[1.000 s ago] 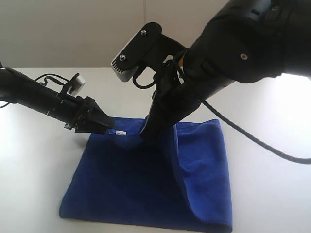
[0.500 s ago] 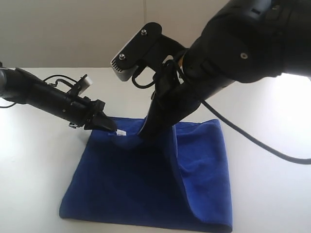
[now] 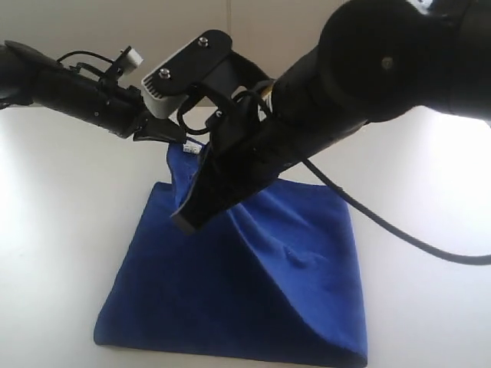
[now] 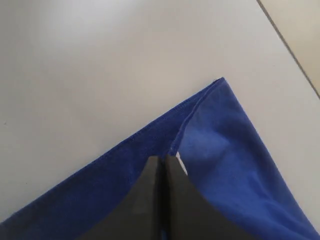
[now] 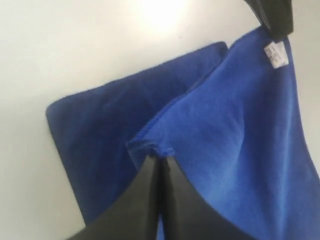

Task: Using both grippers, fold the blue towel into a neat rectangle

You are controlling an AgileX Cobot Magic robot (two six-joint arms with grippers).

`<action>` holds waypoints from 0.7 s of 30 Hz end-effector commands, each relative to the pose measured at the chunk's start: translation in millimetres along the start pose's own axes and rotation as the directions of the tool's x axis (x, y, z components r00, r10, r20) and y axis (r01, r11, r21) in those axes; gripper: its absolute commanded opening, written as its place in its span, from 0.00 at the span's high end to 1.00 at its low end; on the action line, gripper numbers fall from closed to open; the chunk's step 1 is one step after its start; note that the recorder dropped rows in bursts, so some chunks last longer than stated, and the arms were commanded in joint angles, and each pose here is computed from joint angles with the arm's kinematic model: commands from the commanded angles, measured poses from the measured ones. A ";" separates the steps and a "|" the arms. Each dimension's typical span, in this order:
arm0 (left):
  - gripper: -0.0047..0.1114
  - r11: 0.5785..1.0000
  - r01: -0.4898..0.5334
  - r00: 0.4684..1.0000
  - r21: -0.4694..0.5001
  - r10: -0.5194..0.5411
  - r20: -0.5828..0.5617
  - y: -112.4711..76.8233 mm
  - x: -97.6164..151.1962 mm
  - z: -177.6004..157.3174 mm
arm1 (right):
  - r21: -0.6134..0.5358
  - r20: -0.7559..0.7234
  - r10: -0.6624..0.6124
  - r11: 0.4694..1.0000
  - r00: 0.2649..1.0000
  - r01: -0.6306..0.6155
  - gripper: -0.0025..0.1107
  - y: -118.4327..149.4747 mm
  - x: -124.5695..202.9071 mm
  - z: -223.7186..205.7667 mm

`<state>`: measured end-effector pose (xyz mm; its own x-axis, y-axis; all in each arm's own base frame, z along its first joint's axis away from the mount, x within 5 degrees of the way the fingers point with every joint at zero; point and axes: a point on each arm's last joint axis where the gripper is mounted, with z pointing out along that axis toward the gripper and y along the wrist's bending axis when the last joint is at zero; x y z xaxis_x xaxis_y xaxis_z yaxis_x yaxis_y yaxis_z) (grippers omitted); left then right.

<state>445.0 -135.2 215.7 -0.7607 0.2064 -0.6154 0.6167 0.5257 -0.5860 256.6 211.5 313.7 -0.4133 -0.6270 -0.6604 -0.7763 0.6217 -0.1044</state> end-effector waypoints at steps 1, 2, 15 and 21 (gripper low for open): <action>0.96 0.997 -0.044 0.996 -0.062 0.039 -0.079 -2.2 -1.2 -5.5 | -0.053 0.103 -0.001 0.999 0.995 0.006 0.98 4.3 -9.3 -0.3; 0.96 0.996 -0.053 0.995 -0.071 0.047 -0.087 -1.6 -1.0 -5.8 | -0.079 0.098 0.009 0.997 0.995 -0.001 0.98 6.2 -8.9 6.8; 0.96 0.968 -0.173 0.976 -0.183 0.144 -0.161 11.0 3.5 -7.5 | -0.138 0.043 -0.043 0.989 0.998 0.049 0.98 40.3 -1.0 87.6; 0.96 0.957 -0.190 0.975 -0.219 0.157 -0.158 14.4 2.3 -8.1 | -0.150 0.027 -0.066 0.986 0.997 0.069 0.98 56.1 5.1 113.3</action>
<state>451.5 -118.4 204.2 -0.6895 0.4089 -0.5979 0.6788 0.6529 -0.3362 266.6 288.0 228.2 -0.3594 -0.6537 -0.6660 -0.8613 0.5071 -0.0330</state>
